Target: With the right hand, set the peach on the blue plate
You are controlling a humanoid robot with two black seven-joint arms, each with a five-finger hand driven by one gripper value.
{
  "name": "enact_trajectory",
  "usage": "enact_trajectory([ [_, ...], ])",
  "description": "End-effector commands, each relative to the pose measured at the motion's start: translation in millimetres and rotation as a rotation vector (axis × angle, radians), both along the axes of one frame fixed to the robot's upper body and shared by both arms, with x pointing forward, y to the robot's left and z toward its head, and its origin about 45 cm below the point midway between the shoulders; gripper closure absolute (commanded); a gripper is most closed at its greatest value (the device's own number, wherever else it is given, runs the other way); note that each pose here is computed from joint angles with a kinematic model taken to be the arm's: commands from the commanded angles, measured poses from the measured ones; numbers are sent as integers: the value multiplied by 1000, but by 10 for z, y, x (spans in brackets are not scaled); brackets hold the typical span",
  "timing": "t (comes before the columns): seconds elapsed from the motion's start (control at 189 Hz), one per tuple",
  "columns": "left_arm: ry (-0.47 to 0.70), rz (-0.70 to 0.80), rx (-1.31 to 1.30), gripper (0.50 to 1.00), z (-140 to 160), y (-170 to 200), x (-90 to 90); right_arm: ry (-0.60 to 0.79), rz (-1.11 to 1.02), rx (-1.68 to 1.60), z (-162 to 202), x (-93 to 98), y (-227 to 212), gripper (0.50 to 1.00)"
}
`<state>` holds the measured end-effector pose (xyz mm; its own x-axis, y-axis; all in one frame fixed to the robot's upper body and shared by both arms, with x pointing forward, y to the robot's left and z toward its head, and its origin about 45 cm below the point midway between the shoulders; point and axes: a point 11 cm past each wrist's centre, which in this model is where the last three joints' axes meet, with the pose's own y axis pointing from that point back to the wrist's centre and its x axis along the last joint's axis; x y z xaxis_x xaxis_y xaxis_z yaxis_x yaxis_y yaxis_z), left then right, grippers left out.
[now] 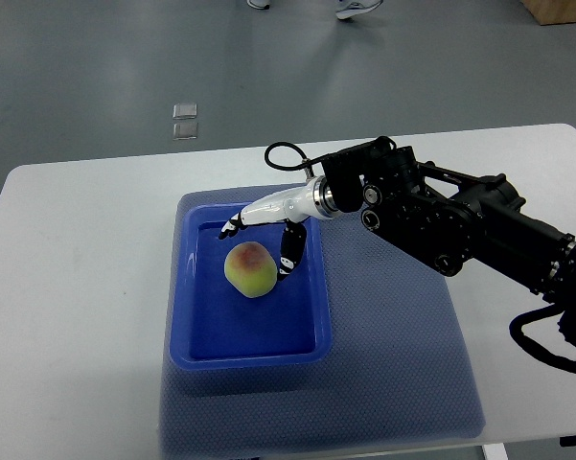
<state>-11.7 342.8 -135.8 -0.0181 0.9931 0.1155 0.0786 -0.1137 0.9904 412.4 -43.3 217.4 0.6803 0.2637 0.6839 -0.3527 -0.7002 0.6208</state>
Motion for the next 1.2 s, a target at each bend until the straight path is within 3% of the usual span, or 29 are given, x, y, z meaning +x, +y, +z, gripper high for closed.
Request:
enact_trajectory([
  [0.0,0,0,0,500,0,0,1,-3,-6,17,53,23,5,570],
  [0.164,-2,0,2,500,1,5,10,7,-73,166,401,176,3,570],
  [0.334,-3,-1,0,500,0,0,19,57,-252,383,570,436,-282,572],
  [0.387,-3,-1,0,500,0,0,19,57,-252,384,570,436,-282,572],
  [0.392,-3,-1,0,500,0,0,19,86,-348,478,533,529,-444,572],
  [0.487,-3,-1,0,500,0,0,19,117,-449,562,490,622,-658,572],
  [0.492,-3,-1,2,500,1,2,19,134,-532,626,479,700,-849,572],
  [0.614,-3,-1,0,500,0,0,19,203,-727,819,412,807,-1249,572],
  [0.699,-5,-1,2,500,1,5,28,229,-778,876,381,819,-1347,572],
  [0.704,-5,-1,0,500,1,0,28,264,-864,970,336,840,-1503,574],
  [0.863,-6,-2,0,500,1,0,38,318,-1151,1214,137,864,-1844,572],
  [1.197,-8,0,2,500,2,5,47,452,-1296,1351,-260,687,-1960,572],
])
